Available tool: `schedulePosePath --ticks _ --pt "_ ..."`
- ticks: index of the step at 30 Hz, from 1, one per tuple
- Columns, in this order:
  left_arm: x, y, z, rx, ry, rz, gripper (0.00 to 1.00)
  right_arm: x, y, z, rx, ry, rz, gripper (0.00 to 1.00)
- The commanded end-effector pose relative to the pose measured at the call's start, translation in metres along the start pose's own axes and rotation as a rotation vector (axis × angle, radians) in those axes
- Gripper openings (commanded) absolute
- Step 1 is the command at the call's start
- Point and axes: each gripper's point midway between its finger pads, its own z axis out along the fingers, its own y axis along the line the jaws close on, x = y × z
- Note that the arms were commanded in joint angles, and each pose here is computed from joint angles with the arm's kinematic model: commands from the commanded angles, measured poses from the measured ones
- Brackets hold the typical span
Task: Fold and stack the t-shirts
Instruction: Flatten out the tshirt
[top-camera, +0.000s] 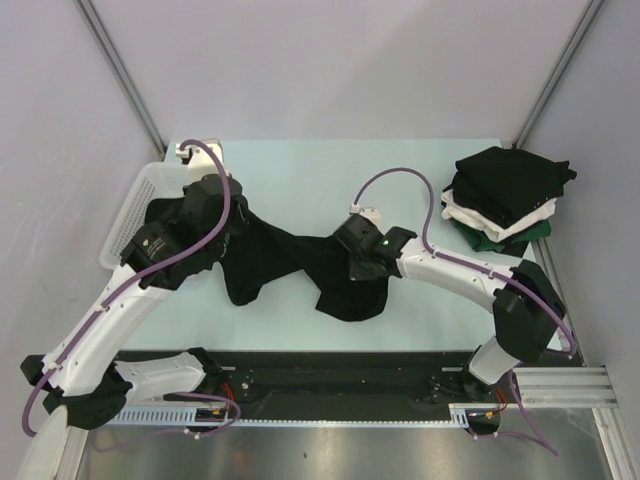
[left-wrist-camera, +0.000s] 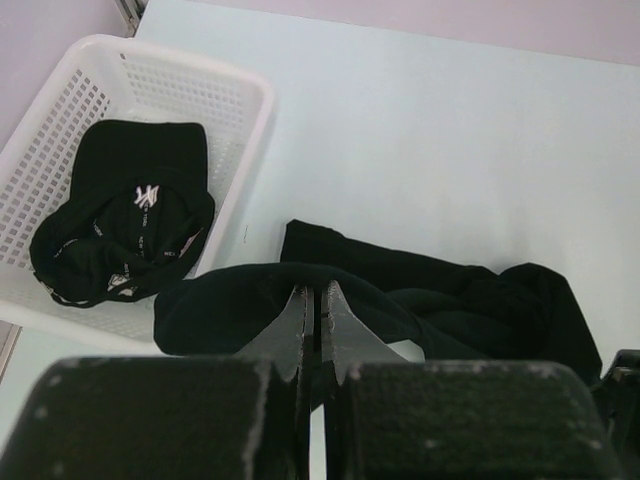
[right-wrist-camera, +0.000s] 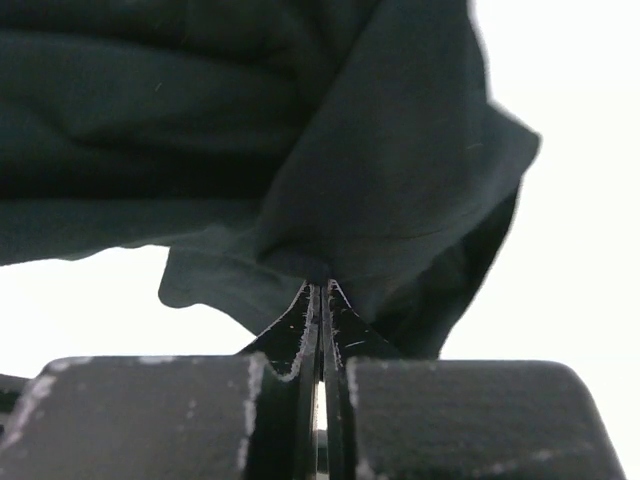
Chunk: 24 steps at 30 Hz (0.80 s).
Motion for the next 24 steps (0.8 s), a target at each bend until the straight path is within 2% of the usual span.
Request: schedulePosePath --ticks 1,13,24 --pt "-0.007 0.002 -0.001 -0.007 -0.025 -0.035 0.00 -0.031 -0.018 -0.024 0.024 -0.109 0.012 0.00" --pt "-0.013 0.010 -0.002 -0.035 -0.047 -0.032 0.00 -0.099 -0.125 -0.073 0.254 -0.302 0.079 0.00" --pt "-0.023 0.023 -0.007 -0.072 -0.070 -0.007 0.00 -0.132 -0.196 -0.114 0.501 -0.436 0.081 0.00"
